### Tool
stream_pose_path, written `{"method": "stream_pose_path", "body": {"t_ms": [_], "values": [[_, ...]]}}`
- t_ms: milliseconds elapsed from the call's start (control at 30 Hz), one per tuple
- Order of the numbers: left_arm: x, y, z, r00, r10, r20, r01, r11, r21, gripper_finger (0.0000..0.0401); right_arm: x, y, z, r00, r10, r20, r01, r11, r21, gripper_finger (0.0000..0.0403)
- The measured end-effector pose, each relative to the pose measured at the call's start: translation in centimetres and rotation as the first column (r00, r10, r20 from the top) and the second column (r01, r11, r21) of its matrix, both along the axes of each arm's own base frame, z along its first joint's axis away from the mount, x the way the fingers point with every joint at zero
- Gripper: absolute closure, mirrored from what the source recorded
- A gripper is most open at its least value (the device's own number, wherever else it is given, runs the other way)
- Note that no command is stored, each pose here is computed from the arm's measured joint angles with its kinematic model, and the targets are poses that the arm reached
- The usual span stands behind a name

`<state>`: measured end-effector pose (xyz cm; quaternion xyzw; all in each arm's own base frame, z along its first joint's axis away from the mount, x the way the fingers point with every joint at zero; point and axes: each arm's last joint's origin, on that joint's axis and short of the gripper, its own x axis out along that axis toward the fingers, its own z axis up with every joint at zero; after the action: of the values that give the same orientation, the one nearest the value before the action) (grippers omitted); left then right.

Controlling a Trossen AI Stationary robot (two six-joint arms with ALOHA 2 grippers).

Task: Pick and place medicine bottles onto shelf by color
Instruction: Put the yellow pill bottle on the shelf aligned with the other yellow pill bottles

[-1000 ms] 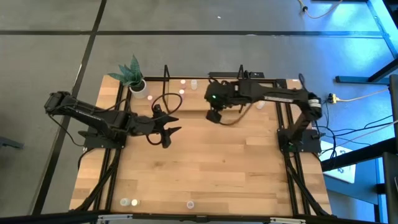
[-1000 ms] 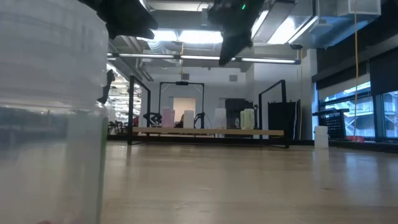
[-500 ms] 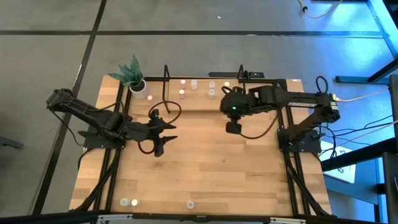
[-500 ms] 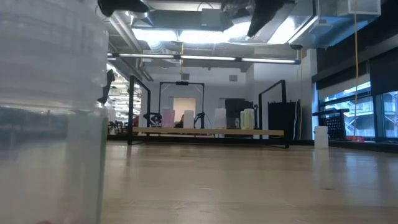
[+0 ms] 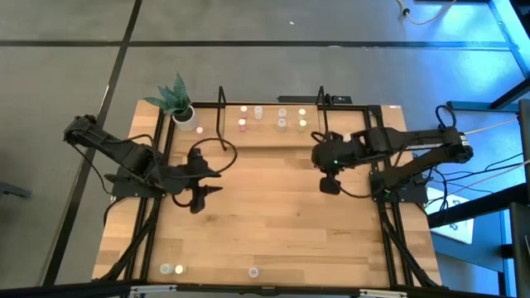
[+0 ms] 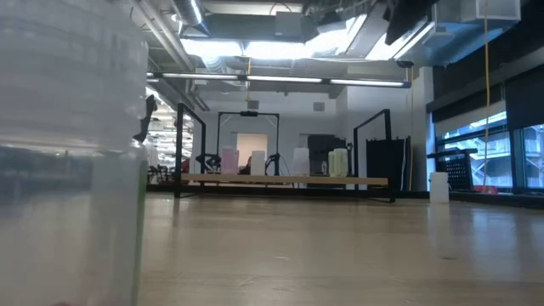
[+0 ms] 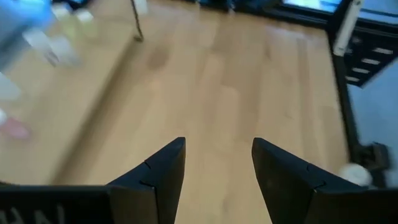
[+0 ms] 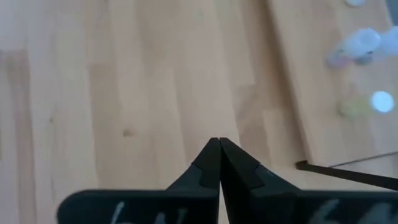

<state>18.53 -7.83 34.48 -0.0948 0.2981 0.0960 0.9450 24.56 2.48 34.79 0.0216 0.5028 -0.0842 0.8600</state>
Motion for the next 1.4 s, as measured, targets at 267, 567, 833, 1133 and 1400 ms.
{"method": "stream_pose_path", "body": {"t_ms": [267,567,833,1133,1400], "values": [[-1.0,-1.4,-0.9,0.99,-0.036,-0.14,-0.004,0.96,-0.278,0.0221,0.0,1.4,0.0,0.994,0.108,0.022,-0.109,0.993,0.038,0.0397],[-2.4,-3.8,-2.0,0.924,-0.14,-0.355,-0.07,0.852,-0.519,0.0221,0.3,1.7,0.1,0.971,0.232,0.053,-0.235,0.969,0.075,0.0397],[-2.3,-8.0,-4.7,0.791,-0.233,-0.566,-0.154,0.819,-0.553,0.0221,0.3,2.1,0.2,0.927,0.366,0.079,-0.373,0.918,0.131,0.0397],[-2.9,-11.3,-6.5,0.74,-0.259,-0.621,-0.147,0.838,-0.526,0.0221,0.6,2.8,0.7,0.848,0.492,0.199,-0.53,0.802,0.275,0.0397],[-4.7,-14.1,-6.8,0.735,-0.367,-0.57,-0.02,0.829,-0.558,0.0221,1.3,3.1,1.3,0.852,0.438,0.287,-0.516,0.792,0.326,0.0397]]}}
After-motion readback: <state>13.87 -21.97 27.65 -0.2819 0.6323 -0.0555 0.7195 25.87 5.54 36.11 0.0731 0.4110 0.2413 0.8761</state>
